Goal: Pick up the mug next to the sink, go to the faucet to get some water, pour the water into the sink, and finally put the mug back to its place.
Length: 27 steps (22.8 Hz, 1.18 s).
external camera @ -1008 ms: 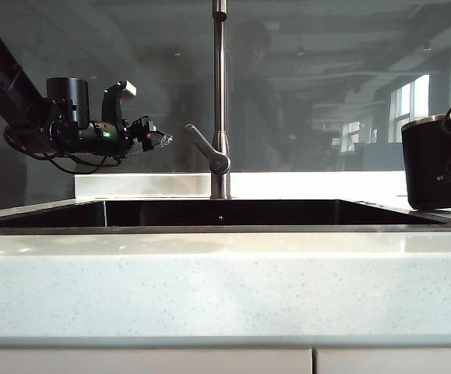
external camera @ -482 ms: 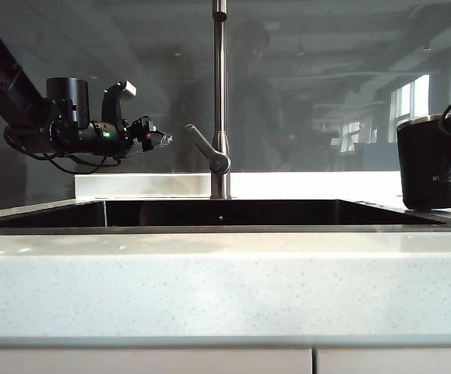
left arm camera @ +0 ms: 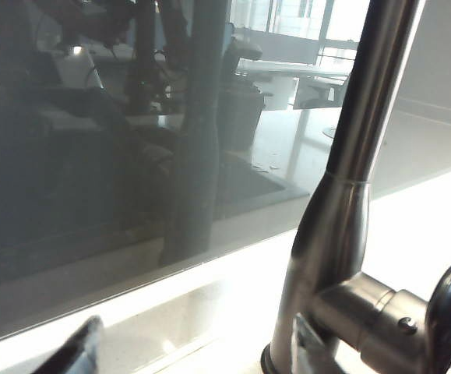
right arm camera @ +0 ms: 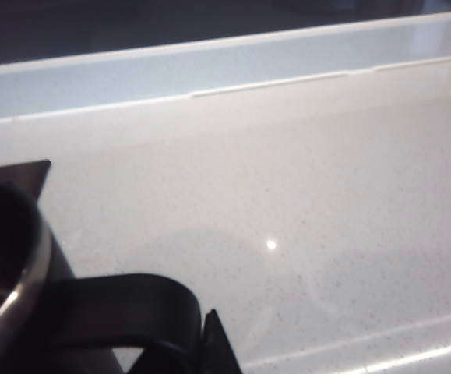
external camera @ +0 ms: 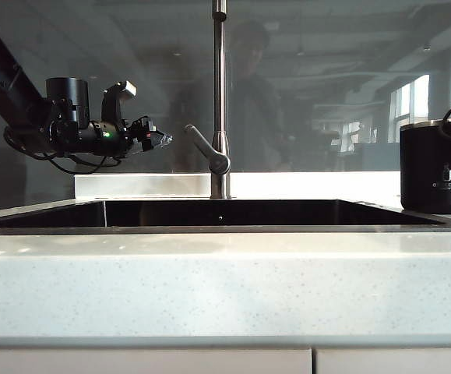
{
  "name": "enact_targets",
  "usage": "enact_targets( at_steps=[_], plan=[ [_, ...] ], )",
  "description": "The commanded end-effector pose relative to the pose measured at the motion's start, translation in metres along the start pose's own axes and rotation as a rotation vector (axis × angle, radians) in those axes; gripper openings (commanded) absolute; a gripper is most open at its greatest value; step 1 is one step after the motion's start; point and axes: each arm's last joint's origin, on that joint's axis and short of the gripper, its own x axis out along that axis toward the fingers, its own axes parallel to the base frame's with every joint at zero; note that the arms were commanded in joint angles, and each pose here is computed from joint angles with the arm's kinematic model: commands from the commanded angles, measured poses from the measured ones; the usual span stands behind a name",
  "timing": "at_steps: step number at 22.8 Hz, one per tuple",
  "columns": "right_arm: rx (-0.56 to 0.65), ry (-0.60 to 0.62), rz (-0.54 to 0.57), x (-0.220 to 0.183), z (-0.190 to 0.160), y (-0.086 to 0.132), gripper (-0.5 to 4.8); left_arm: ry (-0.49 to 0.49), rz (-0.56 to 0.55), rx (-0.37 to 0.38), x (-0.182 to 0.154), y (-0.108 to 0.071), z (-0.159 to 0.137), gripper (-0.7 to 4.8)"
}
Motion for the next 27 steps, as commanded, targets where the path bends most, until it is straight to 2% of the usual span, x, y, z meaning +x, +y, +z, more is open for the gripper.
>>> enact_targets(
  at_steps=[1,4,10,15,21,27],
  plan=[
    [0.003,0.000,0.000,0.000,0.002,0.000,0.46,-0.015,-0.007,0.008,0.000,-0.002,0.006,3.05],
    [0.003,-0.004,-0.002,-0.002,0.004,0.000,0.46,-0.015,-0.007,0.008,0.000,-0.002,0.006,3.05],
    [-0.008,-0.007,-0.004,-0.011,0.012,-0.001,0.96,-0.015,-0.007,0.007,0.000,-0.002,0.006,3.05],
    [-0.015,0.034,-0.009,-0.015,0.009,-0.002,1.17,-0.015,-0.007,0.007,0.000,-0.002,0.006,3.05],
    [-0.031,0.123,-0.014,-0.019,0.003,-0.003,1.18,-0.015,-0.007,0.007,0.000,-0.002,0.006,3.05],
    [-0.026,0.099,-0.011,-0.045,0.008,-0.007,1.18,-0.015,-0.007,0.007,0.000,-0.002,0.006,3.05]
  ],
)
